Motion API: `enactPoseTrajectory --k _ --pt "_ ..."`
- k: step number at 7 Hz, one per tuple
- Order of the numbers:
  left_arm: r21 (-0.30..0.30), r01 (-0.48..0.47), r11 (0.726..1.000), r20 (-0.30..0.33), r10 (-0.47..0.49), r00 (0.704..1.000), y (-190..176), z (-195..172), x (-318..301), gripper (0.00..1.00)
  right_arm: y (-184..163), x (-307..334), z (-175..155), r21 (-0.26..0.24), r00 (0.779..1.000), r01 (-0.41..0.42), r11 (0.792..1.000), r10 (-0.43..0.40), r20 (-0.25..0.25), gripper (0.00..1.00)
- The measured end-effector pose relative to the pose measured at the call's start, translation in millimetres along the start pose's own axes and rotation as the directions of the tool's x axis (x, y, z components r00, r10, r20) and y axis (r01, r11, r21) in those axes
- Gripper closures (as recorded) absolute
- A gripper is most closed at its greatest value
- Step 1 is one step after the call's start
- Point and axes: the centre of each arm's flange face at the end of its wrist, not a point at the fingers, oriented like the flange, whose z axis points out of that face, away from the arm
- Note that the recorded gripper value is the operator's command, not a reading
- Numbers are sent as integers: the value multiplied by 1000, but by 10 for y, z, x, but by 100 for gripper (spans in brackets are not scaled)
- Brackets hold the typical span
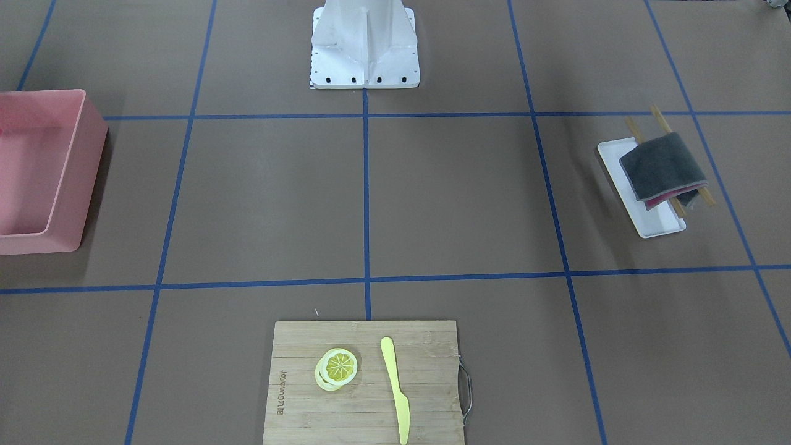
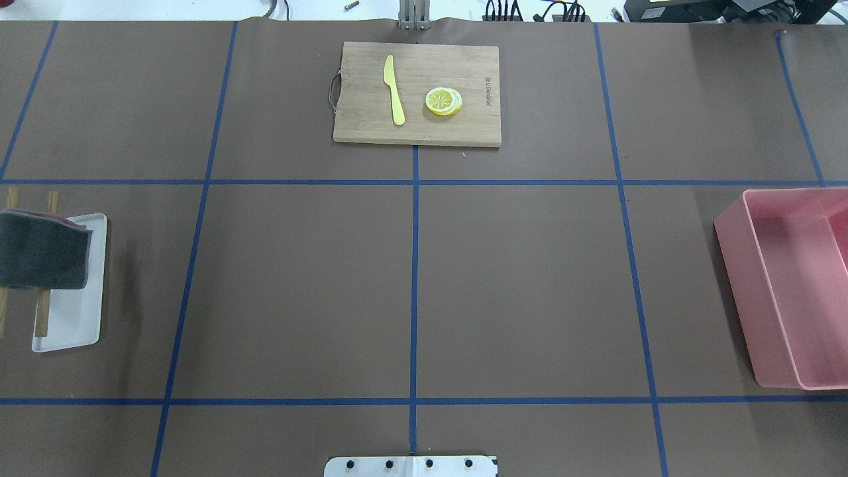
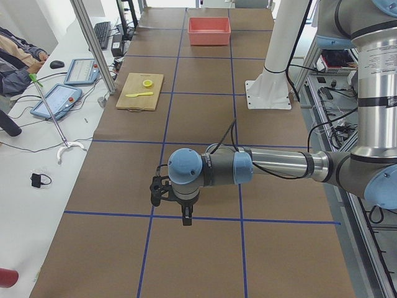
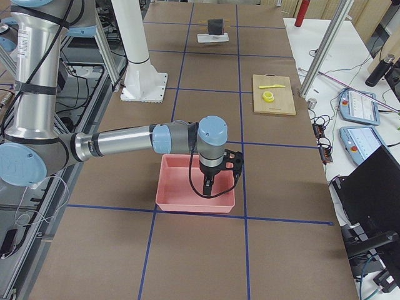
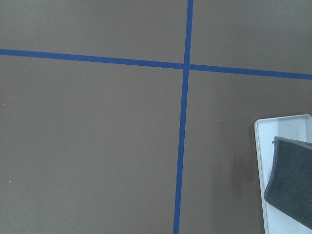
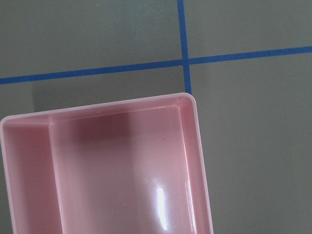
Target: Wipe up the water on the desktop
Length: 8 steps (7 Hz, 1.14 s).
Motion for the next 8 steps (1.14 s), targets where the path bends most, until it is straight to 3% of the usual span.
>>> enactPoseTrajectory --k 8 --pt "22 -40 999 -18 41 999 -140 -92 243 2 -14 -106 -101 23 1000 20 1000 -20 0 0"
